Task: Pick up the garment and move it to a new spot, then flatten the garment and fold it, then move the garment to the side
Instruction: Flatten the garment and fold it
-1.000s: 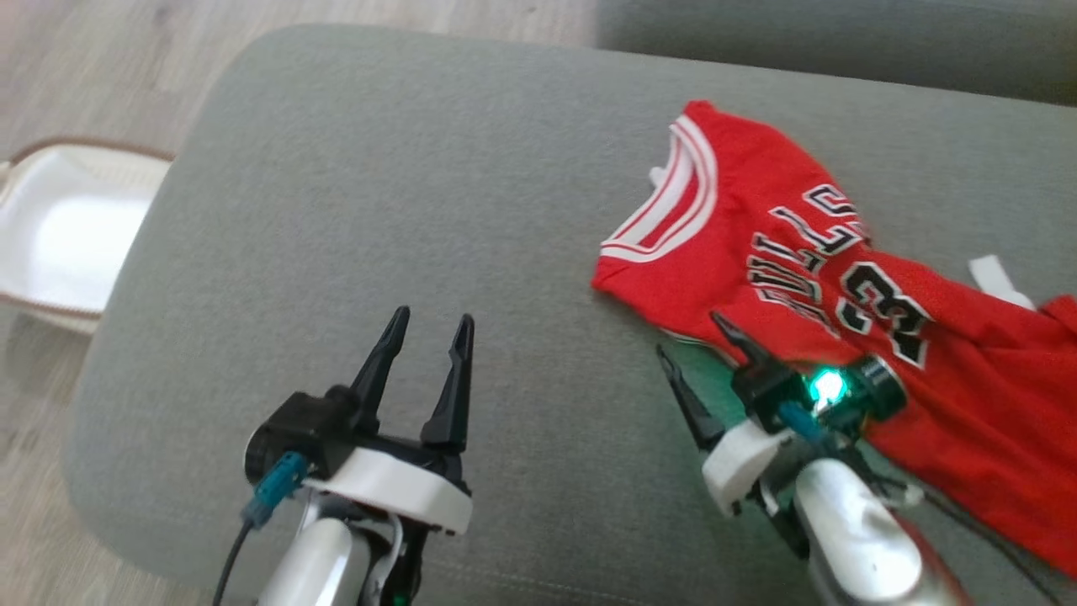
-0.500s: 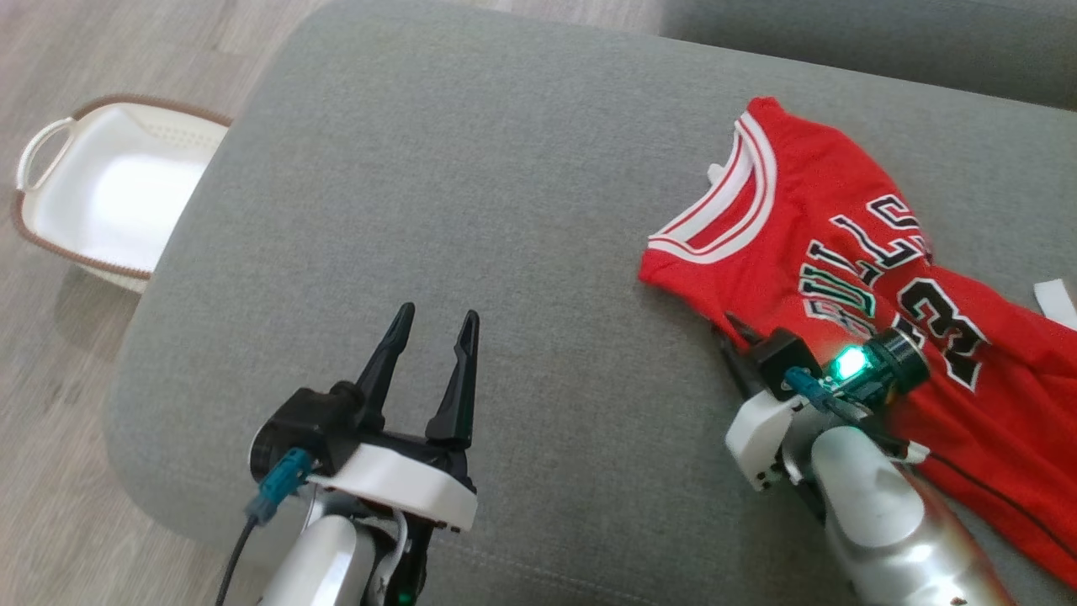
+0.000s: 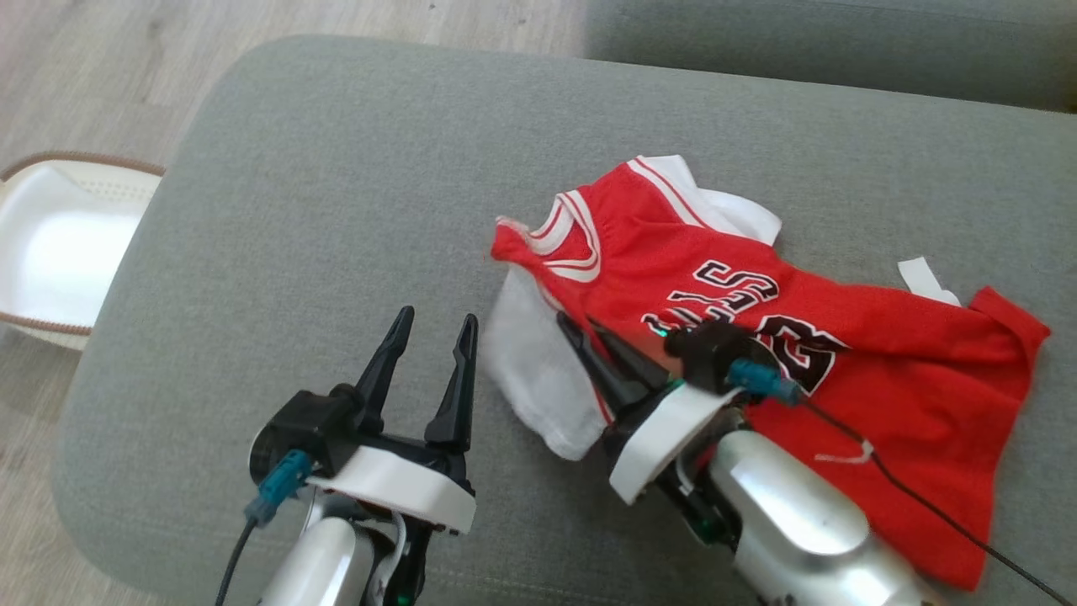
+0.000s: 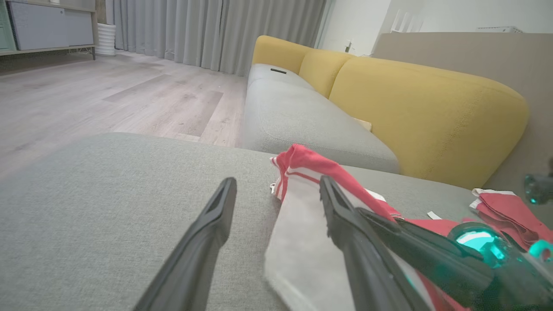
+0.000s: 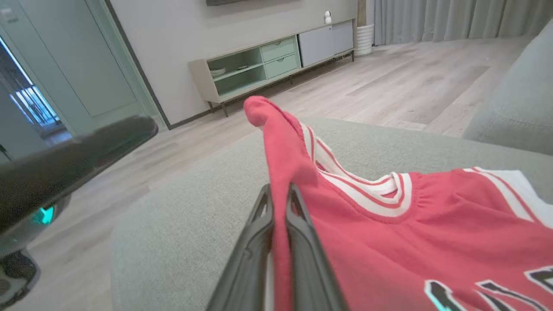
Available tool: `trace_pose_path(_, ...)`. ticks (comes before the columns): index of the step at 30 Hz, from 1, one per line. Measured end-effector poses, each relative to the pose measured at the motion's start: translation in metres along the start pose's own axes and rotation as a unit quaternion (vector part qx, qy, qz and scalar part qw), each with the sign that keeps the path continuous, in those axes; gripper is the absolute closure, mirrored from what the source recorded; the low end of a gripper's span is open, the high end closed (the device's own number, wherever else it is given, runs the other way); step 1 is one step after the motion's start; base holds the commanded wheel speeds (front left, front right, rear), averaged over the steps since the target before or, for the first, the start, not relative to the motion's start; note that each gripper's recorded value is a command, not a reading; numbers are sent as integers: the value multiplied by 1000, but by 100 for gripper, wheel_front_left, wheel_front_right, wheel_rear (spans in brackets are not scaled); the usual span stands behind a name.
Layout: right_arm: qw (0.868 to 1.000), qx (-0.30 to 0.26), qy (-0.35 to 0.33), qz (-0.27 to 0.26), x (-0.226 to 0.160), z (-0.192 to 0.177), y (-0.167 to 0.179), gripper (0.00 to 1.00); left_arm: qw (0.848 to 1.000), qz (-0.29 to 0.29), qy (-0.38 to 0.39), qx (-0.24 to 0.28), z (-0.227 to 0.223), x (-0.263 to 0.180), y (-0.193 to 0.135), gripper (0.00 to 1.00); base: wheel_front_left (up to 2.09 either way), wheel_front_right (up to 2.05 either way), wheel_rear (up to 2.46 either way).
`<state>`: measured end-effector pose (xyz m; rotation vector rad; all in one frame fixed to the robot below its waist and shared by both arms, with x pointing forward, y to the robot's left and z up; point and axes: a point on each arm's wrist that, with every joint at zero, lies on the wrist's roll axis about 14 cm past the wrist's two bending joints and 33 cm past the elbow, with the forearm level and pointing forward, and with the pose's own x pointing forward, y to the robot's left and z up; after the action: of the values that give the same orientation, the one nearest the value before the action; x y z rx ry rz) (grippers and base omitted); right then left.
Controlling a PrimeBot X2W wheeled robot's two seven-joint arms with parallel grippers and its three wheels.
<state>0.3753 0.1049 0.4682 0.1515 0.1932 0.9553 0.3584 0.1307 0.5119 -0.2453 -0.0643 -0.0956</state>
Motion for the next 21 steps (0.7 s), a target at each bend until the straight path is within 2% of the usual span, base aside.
trace_pose_path(3, 999, 30, 5, -26, -3, -1, -19, 100, 1000, -1, 2, -1, -2, 1, -1, 0, 0, 0, 0)
trace_pose_path(6, 996, 57, 13, -68, -3, -1, -54, 100, 1000, 3, 7, 0, -4, 0, 2, 0, 0, 0, 0)
trace_pose_path(10, 993, 47, 40, -106, -5, -8, -93, 100, 1000, 11, 13, 0, -8, -2, 7, 0, 0, 0, 0)
trace_pose_path(19, 982, 20, 114, -149, -16, -45, -129, 100, 999, 26, 19, 2, -11, -5, 15, 0, 0, 0, 0)
trace_pose_path(20, 981, 10, 122, -153, -19, -48, -133, 4, 999, 25, 19, 2, -11, -4, 15, 0, 0, 0, 0)
trace_pose_path(21, 979, -1, 128, -157, -22, -50, -137, 0, 1000, 25, 19, 2, -11, -4, 14, 0, 0, 0, 0)
